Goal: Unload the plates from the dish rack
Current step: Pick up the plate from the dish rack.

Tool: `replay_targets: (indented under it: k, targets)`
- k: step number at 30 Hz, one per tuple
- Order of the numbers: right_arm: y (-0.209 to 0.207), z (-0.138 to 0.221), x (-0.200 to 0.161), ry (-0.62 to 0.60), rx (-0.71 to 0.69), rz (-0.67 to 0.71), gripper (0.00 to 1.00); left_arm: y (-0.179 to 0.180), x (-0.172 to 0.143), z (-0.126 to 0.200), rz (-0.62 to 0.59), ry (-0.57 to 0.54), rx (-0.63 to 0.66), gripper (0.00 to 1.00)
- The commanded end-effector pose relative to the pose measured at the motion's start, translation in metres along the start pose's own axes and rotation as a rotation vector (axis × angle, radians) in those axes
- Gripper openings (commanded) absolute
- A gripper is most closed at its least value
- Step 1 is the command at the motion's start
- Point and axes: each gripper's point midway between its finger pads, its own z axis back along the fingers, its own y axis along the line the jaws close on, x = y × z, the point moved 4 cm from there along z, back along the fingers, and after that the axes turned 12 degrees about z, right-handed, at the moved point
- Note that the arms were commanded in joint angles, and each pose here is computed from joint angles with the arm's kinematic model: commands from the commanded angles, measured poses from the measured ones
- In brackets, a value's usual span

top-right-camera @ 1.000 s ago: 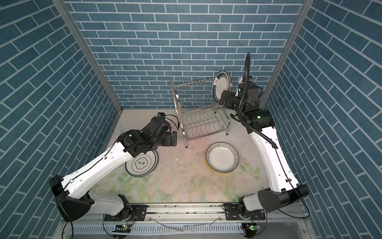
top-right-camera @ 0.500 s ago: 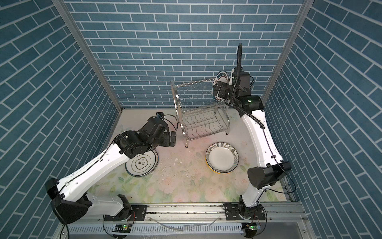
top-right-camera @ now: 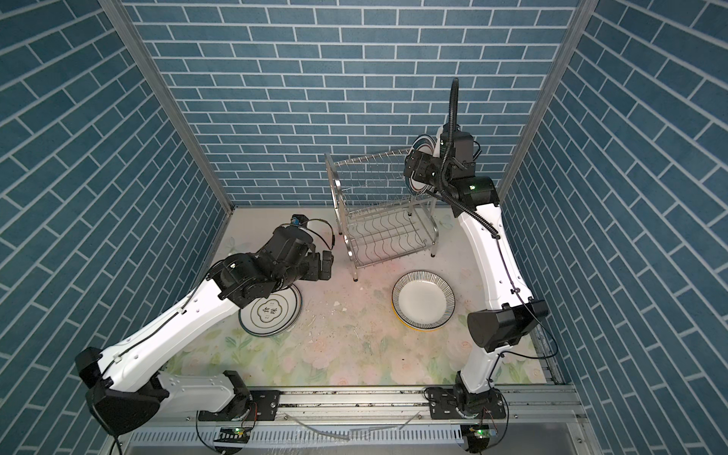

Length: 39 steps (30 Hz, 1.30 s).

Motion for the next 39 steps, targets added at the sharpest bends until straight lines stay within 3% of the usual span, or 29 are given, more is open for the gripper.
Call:
replay_targets:
  k: [1, 39]
  targets:
    - [-0.001, -0.002, 0.004, -0.001, 0.001, -0.009, 0.93, 0.004, 0.002, 0.005, 0.016, -0.015, -0.011, 0.99]
    - [-0.014, -0.021, -0.004, 0.023, -0.072, 0.055, 0.89, 0.004, 0.004, 0.005, 0.035, -0.017, -0.039, 0.99]
